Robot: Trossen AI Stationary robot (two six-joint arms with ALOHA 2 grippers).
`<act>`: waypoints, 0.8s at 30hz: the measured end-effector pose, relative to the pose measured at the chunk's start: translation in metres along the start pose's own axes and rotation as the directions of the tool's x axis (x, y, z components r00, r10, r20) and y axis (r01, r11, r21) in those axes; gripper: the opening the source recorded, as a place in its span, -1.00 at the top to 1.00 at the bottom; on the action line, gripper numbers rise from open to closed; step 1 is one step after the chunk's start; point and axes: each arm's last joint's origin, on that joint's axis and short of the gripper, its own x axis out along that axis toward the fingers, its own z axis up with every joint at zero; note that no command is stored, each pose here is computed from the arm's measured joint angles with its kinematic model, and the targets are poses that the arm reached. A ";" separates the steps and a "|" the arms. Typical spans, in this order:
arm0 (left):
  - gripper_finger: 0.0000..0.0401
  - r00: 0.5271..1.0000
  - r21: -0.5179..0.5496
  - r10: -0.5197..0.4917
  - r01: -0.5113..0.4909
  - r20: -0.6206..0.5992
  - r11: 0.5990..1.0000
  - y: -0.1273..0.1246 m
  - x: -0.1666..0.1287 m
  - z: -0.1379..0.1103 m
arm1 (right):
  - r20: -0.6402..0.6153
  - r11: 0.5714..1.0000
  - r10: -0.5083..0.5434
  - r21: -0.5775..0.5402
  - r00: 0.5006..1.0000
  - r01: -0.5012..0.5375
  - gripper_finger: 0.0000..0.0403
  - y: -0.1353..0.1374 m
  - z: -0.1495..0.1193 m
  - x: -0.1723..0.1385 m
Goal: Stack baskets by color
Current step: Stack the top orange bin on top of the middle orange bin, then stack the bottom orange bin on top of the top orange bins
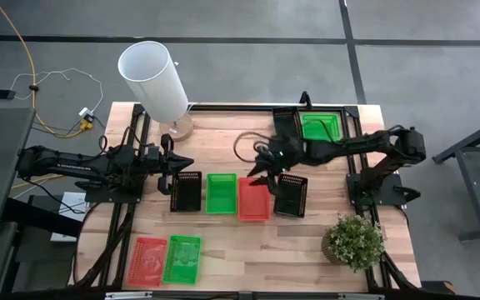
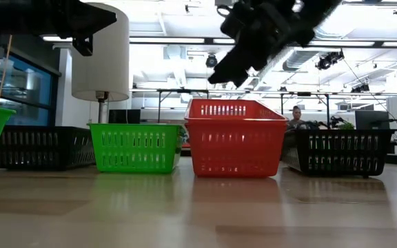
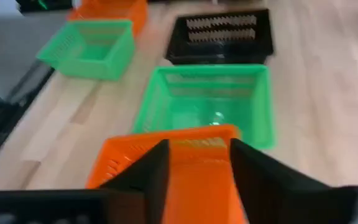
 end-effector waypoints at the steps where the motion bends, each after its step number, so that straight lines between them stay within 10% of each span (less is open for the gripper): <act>1: 1.00 1.000 -0.001 -0.001 0.001 0.001 1.000 0.000 0.000 0.000 | 0.038 1.000 0.005 0.001 0.999 -0.005 0.49 0.003 -0.007 0.002; 5: 1.00 1.000 0.001 0.000 0.000 0.006 1.000 0.000 0.000 0.001 | 0.190 0.999 0.006 -0.047 0.982 0.003 0.94 0.011 -0.017 0.002; 24: 1.00 1.000 -0.002 0.016 -0.016 0.007 1.000 0.001 0.000 0.001 | 0.085 0.979 -0.205 0.011 0.975 0.205 1.00 0.004 -0.040 0.008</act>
